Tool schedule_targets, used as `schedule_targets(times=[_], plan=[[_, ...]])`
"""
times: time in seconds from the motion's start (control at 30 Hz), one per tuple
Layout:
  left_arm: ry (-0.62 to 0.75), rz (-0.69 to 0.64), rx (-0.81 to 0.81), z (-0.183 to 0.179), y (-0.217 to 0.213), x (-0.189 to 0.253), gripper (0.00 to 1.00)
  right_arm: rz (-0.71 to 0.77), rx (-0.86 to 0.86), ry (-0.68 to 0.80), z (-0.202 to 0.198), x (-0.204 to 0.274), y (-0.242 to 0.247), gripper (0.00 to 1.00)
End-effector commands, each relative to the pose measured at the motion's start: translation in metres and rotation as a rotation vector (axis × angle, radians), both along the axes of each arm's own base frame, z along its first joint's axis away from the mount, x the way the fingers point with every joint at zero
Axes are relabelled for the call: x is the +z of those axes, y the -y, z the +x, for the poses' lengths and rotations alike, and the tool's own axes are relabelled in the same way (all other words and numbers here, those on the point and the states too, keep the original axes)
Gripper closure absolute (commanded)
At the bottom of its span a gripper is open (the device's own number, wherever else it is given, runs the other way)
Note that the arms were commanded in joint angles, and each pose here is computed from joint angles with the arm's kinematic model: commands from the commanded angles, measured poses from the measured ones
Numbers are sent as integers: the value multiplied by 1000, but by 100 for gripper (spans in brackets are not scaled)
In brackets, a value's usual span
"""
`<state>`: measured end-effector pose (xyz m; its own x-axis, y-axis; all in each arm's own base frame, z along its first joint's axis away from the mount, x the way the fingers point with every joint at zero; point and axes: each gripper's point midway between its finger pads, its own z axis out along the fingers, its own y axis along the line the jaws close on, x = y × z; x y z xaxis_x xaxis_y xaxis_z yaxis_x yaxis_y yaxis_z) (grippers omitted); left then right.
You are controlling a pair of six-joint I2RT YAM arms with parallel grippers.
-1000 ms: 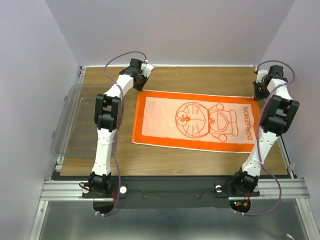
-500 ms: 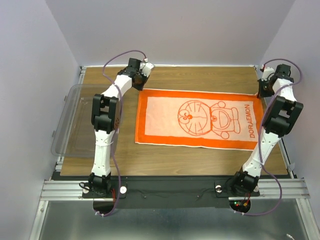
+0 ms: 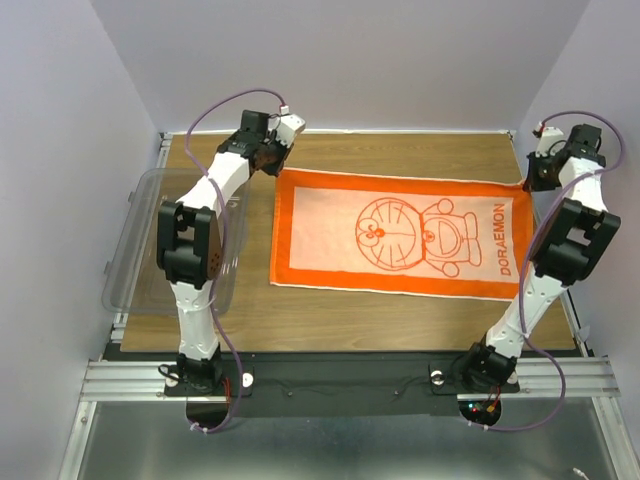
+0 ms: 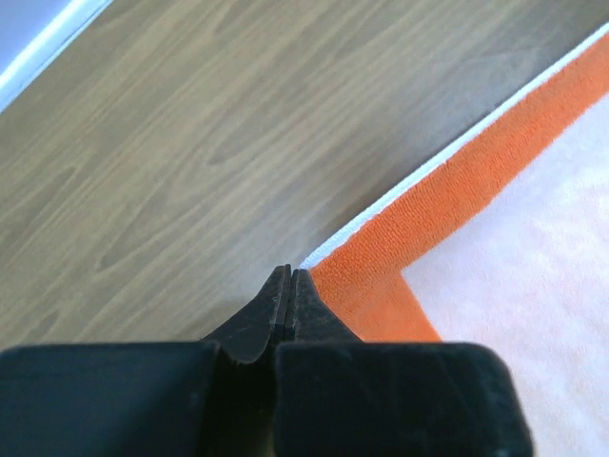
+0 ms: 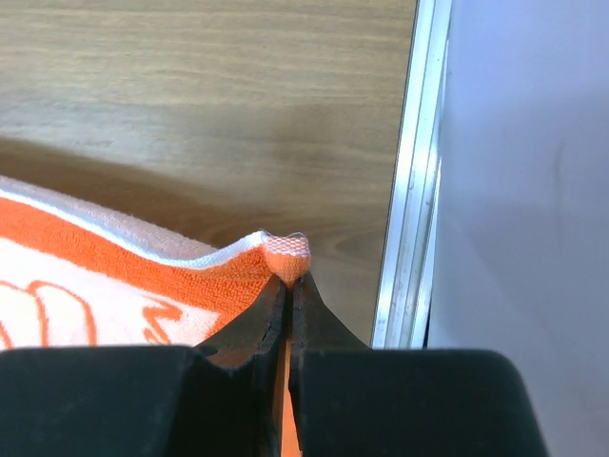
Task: Roll the towels
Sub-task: Fold the towel
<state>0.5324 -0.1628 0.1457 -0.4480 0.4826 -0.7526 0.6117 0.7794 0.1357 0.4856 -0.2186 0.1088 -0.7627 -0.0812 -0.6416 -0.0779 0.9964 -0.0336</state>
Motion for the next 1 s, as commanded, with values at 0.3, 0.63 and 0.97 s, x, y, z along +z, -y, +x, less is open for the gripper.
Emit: schedule_targets(times=[0.3, 0.63, 0.97], plan=[[60, -9, -75, -76, -17, 44, 100, -82, 76, 57, -61, 45, -5, 99], [9, 19, -162, -143, -27, 28, 100, -117, 140, 39, -115, 42, -6, 99], [-73, 60, -240, -197, -29, -11, 100, -106, 234, -39, -162, 6, -26, 99]])
